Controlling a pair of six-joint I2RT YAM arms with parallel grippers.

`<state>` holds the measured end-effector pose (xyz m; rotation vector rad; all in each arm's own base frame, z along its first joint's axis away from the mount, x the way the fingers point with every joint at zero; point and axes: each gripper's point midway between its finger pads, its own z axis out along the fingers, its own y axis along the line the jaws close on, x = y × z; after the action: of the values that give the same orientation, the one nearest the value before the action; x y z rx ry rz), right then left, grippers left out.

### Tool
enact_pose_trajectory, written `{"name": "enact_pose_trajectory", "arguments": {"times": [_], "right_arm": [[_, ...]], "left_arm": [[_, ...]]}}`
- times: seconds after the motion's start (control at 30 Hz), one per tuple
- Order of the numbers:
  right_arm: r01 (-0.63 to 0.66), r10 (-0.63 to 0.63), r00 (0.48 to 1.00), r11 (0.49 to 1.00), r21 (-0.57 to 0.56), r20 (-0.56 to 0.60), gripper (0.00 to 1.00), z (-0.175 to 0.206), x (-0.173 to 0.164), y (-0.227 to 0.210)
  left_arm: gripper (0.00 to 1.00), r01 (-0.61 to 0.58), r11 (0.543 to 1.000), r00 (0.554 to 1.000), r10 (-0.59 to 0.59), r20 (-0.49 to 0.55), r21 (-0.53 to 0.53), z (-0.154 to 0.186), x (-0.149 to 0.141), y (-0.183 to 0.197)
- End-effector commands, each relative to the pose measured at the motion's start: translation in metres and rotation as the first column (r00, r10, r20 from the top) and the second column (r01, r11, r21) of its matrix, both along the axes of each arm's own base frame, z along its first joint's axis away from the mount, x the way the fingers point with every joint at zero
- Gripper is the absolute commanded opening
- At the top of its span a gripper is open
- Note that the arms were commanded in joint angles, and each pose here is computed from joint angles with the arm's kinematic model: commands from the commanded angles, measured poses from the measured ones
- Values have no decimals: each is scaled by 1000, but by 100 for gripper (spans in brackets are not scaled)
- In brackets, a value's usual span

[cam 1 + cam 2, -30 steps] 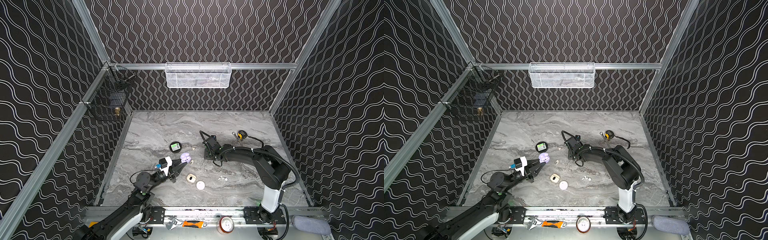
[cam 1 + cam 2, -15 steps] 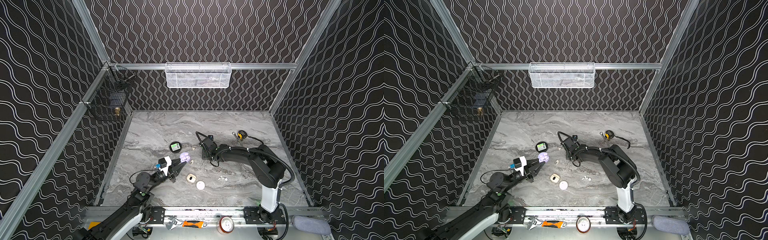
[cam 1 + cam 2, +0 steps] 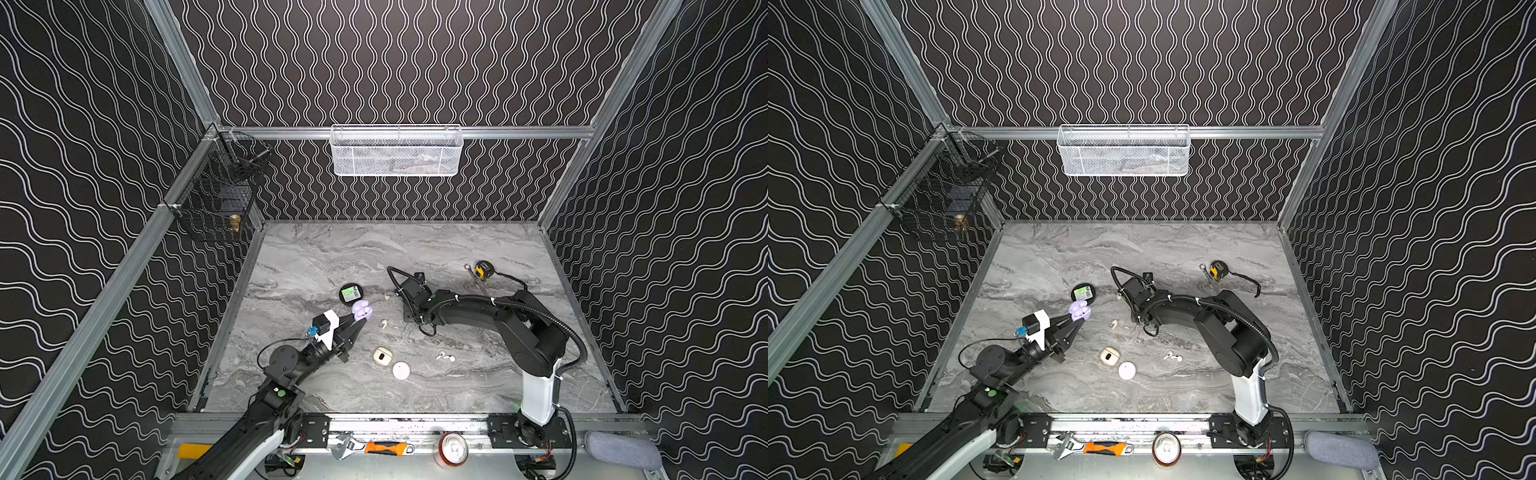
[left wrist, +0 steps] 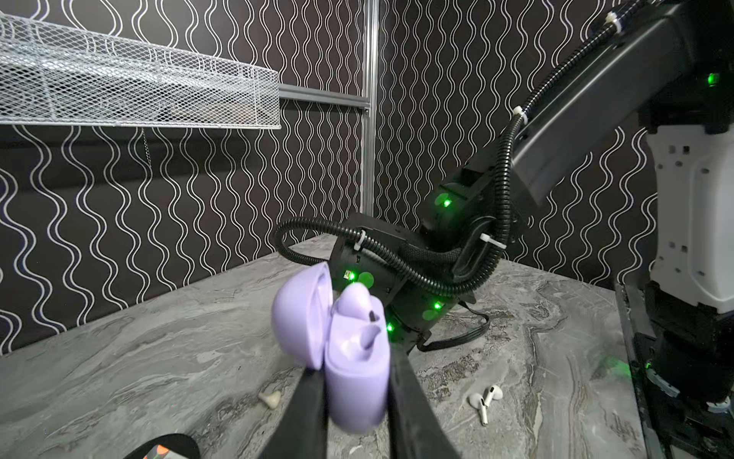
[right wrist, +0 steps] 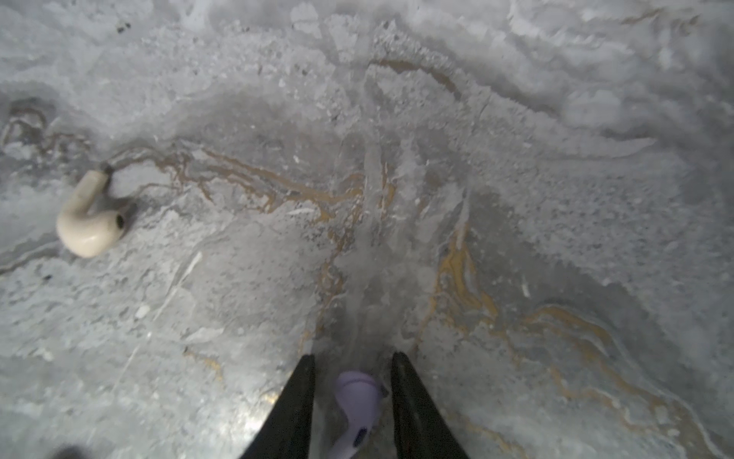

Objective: Insert wireless bluetooth earbuds into charging case
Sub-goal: Pick up the wireless bluetooth earbud from the center of the table.

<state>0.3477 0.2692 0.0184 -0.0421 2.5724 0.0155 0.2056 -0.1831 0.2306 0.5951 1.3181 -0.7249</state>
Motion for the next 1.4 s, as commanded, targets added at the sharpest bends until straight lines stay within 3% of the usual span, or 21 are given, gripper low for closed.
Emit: {"name": "enact_pose_trajectory", "arguments": {"times": [0.0, 0.27, 0.43, 0.57, 0.87, 0.93, 1.0, 1.37], "right_arm": [[6, -7, 999, 1000, -27, -45, 32, -10, -8, -4], [-3, 2, 999, 1000, -26, -45, 25, -10, -9, 1], [12, -13, 1000, 999, -47, -18, 36, -6, -9, -3], [10, -11, 1000, 999, -52, -19, 37, -7, -11, -3], [2, -3, 1000, 999, -47, -23, 23, -11, -13, 0], [3, -4, 1000, 999, -49, -23, 24, -10, -14, 0], [3, -4, 1000, 999, -52, -19, 33, -9, -15, 0], [-14, 13, 1000, 1000, -25, -12, 34, -5, -21, 1]], "left_arm": [[0, -8, 1000, 1000, 8, 11, -1, 5, 2, 0], [0, -12, 1000, 1000, 12, 7, 6, 4, 2, 0], [0, -17, 1000, 1000, 17, 8, 8, 3, 3, 1], [0, -14, 1000, 1000, 14, 8, 6, 4, 3, 0], [0, -18, 1000, 1000, 18, 7, 8, 3, 3, 1], [0, -18, 1000, 1000, 18, 8, 9, 4, 3, 1], [0, -17, 1000, 1000, 17, 5, 9, 3, 4, 1], [0, -17, 1000, 1000, 17, 1, 13, 3, 4, 0]]}}
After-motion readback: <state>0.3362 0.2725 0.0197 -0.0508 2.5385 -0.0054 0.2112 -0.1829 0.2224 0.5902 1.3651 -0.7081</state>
